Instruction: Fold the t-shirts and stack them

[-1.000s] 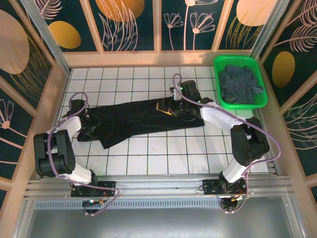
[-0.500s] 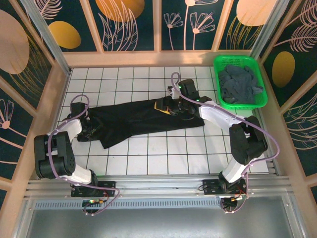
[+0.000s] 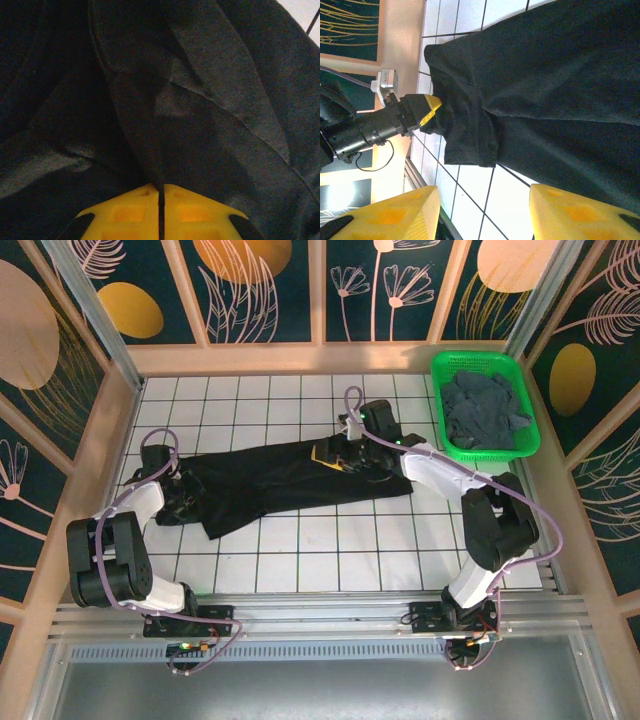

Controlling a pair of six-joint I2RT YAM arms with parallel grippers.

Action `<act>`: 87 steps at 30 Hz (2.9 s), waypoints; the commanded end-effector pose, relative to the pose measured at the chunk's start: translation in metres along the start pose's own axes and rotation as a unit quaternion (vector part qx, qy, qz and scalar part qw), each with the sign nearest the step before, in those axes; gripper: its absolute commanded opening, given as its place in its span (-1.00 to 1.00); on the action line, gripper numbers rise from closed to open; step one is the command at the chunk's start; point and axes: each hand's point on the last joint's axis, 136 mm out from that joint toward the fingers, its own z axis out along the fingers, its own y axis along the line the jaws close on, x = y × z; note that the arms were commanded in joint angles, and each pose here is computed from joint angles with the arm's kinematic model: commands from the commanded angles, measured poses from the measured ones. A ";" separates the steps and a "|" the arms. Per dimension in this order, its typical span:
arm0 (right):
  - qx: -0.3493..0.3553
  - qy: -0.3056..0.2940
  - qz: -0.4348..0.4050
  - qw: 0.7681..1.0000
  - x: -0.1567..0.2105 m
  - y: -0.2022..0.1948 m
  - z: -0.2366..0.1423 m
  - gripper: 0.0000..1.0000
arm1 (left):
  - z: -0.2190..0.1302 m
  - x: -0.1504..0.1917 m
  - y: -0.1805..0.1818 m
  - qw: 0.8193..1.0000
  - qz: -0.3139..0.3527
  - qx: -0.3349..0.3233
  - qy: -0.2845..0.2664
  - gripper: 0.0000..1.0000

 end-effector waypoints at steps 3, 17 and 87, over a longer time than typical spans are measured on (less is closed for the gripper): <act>-0.002 0.000 -0.011 1.000 -0.004 0.006 0.002 0.01 | -0.007 0.003 0.003 1.000 0.005 -0.006 0.002 -1.00; 0.004 -0.007 -0.013 1.000 -0.008 0.006 -0.001 0.00 | -0.053 -0.040 -0.010 0.993 -0.082 -0.018 -0.088 -1.00; 0.452 -0.010 0.238 0.860 0.071 -0.253 -0.103 -0.65 | 0.162 -0.037 -0.202 0.995 -0.060 0.046 0.062 -0.60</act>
